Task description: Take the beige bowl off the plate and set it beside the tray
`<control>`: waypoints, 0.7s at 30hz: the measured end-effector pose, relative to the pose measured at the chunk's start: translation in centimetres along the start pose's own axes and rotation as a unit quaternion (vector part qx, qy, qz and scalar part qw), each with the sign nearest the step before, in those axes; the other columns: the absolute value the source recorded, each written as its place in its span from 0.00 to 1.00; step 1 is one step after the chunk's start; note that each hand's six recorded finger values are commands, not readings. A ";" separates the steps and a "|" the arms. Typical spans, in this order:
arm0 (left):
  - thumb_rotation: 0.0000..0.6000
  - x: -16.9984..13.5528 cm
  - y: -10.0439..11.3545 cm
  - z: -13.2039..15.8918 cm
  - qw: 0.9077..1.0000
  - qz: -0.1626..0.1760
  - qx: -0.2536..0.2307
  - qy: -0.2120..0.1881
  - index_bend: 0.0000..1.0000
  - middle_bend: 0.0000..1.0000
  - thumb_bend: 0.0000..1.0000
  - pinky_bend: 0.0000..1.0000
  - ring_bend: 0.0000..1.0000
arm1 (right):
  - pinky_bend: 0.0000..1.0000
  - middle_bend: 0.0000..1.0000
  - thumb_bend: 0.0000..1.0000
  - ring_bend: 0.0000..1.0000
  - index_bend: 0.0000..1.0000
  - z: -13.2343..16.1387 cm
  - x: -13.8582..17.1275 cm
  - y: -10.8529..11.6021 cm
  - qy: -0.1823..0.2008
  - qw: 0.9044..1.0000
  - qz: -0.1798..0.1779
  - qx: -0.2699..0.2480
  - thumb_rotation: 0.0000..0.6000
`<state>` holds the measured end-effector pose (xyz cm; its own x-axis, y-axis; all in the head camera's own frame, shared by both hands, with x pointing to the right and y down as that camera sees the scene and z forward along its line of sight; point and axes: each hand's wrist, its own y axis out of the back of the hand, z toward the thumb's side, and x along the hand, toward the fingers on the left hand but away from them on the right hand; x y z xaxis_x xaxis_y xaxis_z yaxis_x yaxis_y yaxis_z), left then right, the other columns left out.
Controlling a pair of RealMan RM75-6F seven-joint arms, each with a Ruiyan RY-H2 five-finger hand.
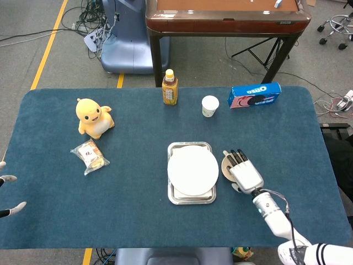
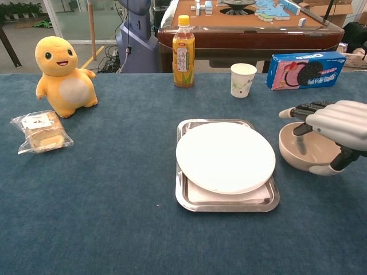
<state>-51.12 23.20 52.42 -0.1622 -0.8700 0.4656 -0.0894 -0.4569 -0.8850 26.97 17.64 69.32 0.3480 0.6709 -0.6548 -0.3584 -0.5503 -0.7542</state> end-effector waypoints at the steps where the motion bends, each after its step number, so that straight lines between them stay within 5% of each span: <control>1: 1.00 0.0 0.0 0.0 1.000 0.000 0.000 0.000 0.35 0.11 0.05 0.25 0.02 | 0.04 0.07 0.14 0.00 0.33 -0.1 0.1 0.1 -0.001 1.000 -0.002 -0.001 1.00; 12: 1.00 0.0 0.1 0.0 1.000 0.000 0.000 0.001 0.35 0.11 0.05 0.25 0.02 | 0.04 0.06 0.07 0.00 0.28 -1.3 3.6 3.6 -0.022 0.997 -0.067 -0.022 1.00; 21: 1.00 -0.3 0.1 0.6 1.000 0.005 0.006 -0.008 0.35 0.11 0.05 0.25 0.03 | 0.04 0.06 0.07 0.00 0.28 -6.3 10.1 5.6 -0.125 0.979 -0.149 -0.051 1.00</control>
<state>-50.46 23.32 52.13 -0.1472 -0.8771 0.4572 -0.0758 -0.4508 -0.8894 33.93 18.26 58.19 0.1958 0.9036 -0.3810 -0.1808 -0.3486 -0.9197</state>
